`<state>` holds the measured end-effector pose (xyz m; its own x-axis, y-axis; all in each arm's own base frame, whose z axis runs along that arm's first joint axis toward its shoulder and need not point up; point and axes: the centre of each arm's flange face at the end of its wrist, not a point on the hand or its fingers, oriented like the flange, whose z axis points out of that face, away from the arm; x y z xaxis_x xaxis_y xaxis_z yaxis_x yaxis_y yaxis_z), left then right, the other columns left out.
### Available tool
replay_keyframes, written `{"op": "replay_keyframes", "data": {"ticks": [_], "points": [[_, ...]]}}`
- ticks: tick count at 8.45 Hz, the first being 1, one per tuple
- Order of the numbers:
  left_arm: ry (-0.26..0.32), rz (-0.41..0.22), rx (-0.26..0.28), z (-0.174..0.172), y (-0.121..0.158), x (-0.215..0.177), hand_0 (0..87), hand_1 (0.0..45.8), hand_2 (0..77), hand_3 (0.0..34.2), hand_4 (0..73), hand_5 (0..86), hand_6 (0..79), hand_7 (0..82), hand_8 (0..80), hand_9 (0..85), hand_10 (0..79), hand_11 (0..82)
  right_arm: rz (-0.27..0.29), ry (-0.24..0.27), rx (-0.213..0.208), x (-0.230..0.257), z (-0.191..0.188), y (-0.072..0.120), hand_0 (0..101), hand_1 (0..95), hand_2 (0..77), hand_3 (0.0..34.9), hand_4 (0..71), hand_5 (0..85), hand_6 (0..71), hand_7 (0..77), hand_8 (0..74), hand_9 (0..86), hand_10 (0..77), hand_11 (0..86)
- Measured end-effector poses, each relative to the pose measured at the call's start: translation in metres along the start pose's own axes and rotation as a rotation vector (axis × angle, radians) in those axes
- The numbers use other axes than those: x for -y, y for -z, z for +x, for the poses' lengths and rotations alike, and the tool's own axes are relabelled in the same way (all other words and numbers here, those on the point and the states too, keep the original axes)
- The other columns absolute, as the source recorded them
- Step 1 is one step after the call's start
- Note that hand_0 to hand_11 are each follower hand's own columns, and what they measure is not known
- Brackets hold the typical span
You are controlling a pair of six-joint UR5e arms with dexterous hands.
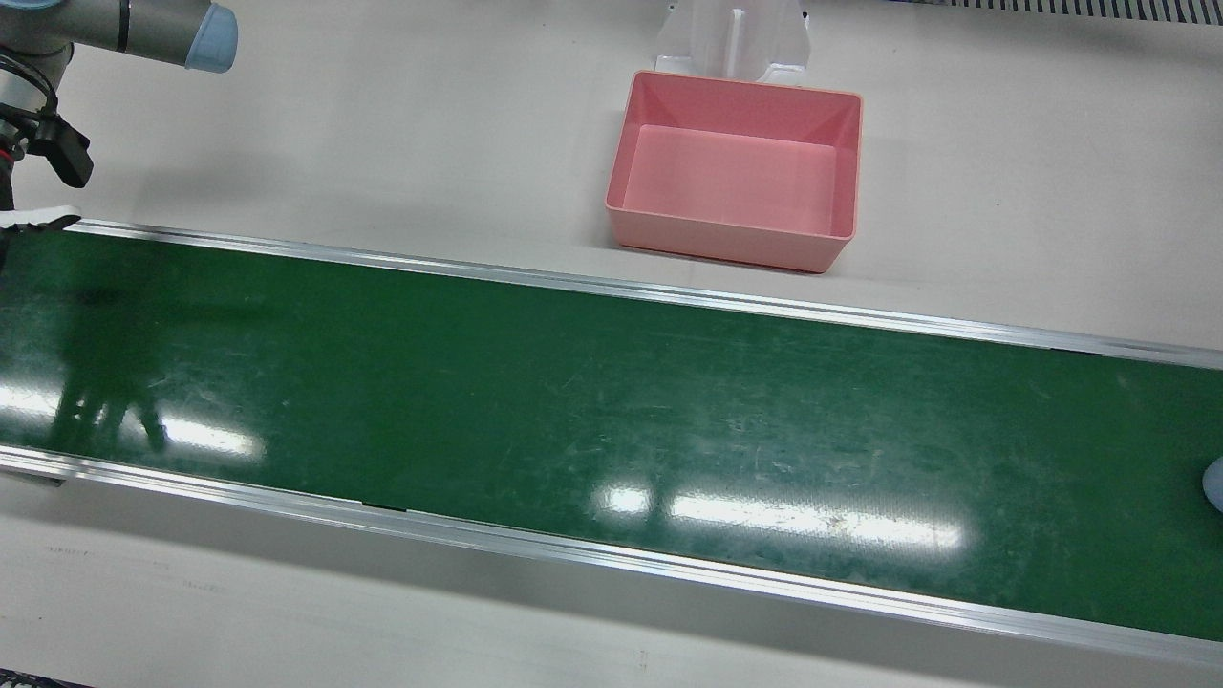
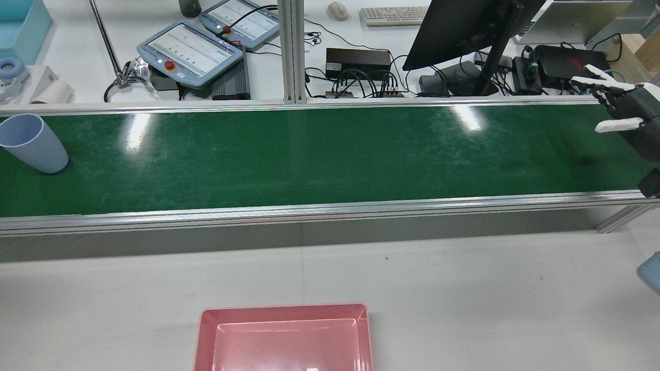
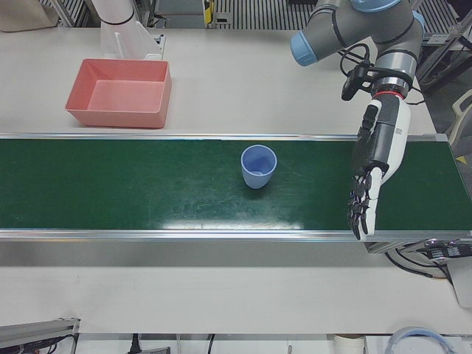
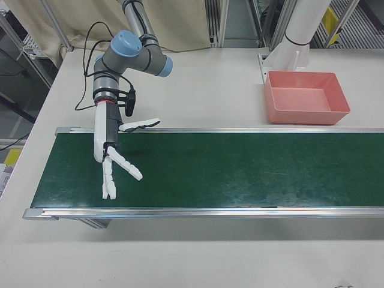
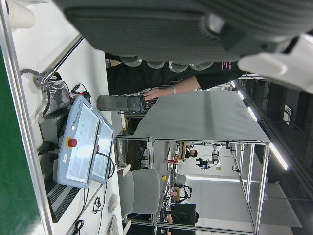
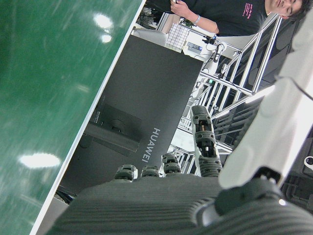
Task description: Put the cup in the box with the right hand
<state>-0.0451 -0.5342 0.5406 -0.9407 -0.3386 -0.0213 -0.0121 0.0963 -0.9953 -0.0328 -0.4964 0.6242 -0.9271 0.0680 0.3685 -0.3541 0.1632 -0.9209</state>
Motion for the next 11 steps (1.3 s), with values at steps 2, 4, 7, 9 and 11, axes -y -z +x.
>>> {"op": "replay_keyframes", "data": {"ticks": [2,4,7,9,11], "points": [[0.0,0.0,0.0,-0.0001,0.0001,0.0002,0.0,0.5,0.5,0.0,1.1,0.0,0.5,0.5,0.0,0.0,0.0,0.0,0.001,0.001,-0.001,0.0002,0.0001,0.0003,46,7.1,7.1,0.0,11.5,3.8,3.3,10.4,0.5,3.8,2.2,3.8],[0.0,0.0,-0.001,0.0,0.0001,0.0001,0.0,0.5,0.5,0.0,1.1,0.5,0.0,0.5,0.0,0.0,0.0,0.0,0.0,0.0,-0.002,-0.0001,0.0006,0.0001,45,9.8,7.6,0.0,10.4,3.3,3.3,10.4,0.5,3.8,2.2,3.8],[0.0,0.0,-0.001,0.0002,0.0003,0.0,0.1,0.5,0.5,0.0,1.1,0.5,0.5,0.5,0.0,0.0,0.0,0.0,-0.002,-0.001,-0.003,-0.0009,0.0007,-0.0003,42,6.5,10.4,0.0,10.4,2.7,3.3,10.4,0.5,3.8,2.2,3.8],[0.0,-0.001,-0.001,0.0001,0.0002,-0.0005,0.0,0.5,0.5,0.0,1.1,0.5,0.0,0.5,0.0,0.0,0.0,0.0,-0.004,-0.002,-0.004,-0.0021,0.0005,-0.0009,42,3.8,11.4,0.0,10.4,2.7,3.3,10.4,0.5,3.8,2.2,3.8],[0.0,-0.001,0.0,0.0,0.0,-0.0007,0.0,0.5,0.5,0.0,1.1,0.5,0.5,0.5,0.0,0.0,0.0,0.0,-0.009,-0.003,-0.002,-0.0047,-0.0008,-0.0023,47,20.7,26.7,0.0,8.7,5.5,3.3,10.4,0.5,3.8,2.2,4.4]]}}
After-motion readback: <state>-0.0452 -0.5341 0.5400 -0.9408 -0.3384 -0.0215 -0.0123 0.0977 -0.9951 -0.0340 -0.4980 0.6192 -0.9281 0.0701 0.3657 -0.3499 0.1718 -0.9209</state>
